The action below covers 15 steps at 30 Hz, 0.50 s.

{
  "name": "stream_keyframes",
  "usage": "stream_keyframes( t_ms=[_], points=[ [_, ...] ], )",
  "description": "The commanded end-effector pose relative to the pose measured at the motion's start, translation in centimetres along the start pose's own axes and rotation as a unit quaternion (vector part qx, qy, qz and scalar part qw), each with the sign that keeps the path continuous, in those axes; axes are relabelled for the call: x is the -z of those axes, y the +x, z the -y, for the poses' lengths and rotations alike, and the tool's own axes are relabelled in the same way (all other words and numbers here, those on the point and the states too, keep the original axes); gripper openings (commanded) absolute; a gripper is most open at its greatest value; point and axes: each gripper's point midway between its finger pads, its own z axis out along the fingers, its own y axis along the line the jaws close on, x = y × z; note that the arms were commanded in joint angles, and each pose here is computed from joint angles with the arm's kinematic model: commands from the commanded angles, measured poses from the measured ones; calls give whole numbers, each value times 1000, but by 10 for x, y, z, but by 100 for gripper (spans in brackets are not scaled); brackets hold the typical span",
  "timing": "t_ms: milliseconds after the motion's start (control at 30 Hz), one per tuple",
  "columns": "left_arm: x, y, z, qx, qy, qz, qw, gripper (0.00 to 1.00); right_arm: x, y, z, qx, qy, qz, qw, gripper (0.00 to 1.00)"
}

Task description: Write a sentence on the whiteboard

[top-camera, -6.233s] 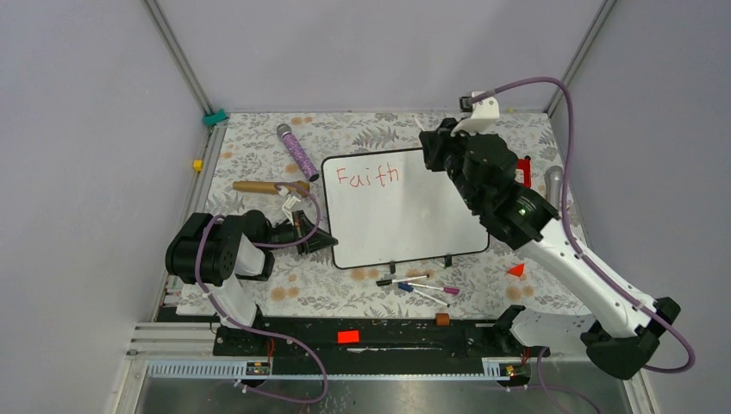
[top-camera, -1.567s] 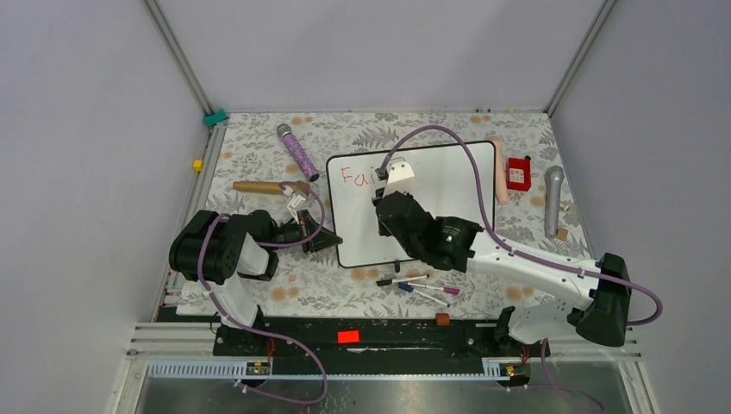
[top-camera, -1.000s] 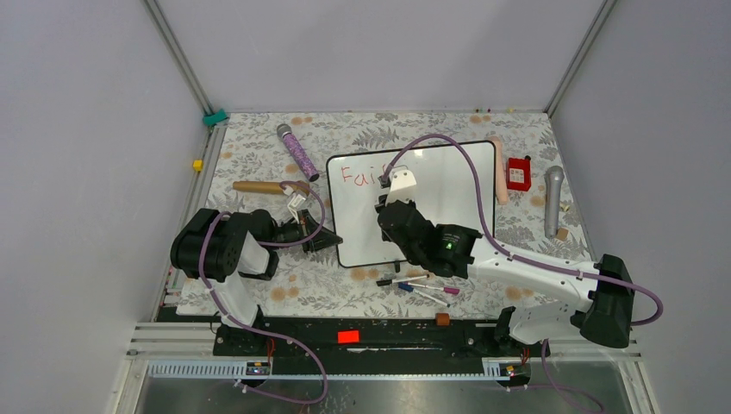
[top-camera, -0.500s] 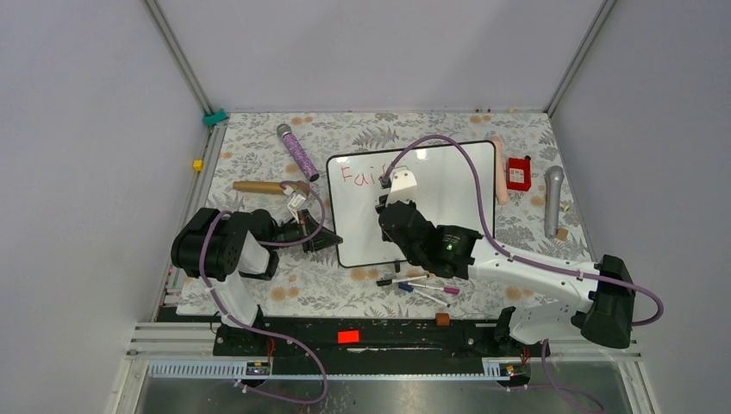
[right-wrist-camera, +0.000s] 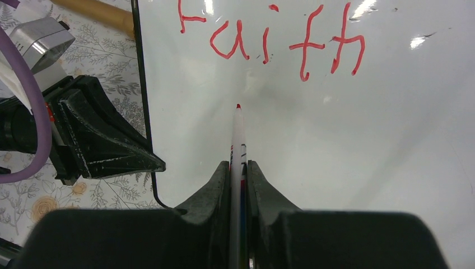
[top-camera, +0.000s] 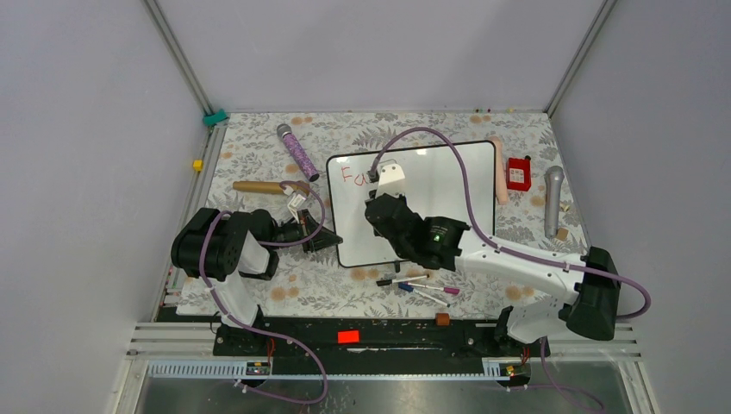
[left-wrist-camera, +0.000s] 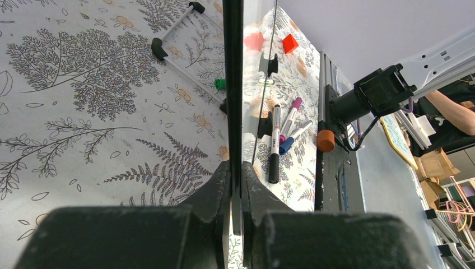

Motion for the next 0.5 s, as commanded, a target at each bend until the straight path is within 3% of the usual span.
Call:
stream_keyframes(
  t_ms=[0, 467],
  points=[
    [-3, -9, 5, -45, 21, 5, 999, 0, 1, -20, 0, 4, 27, 8, 1000, 0],
    [-4, -10, 5, -39, 24, 3, 999, 0, -9, -14, 6, -1, 49, -17, 999, 0]
  ],
)
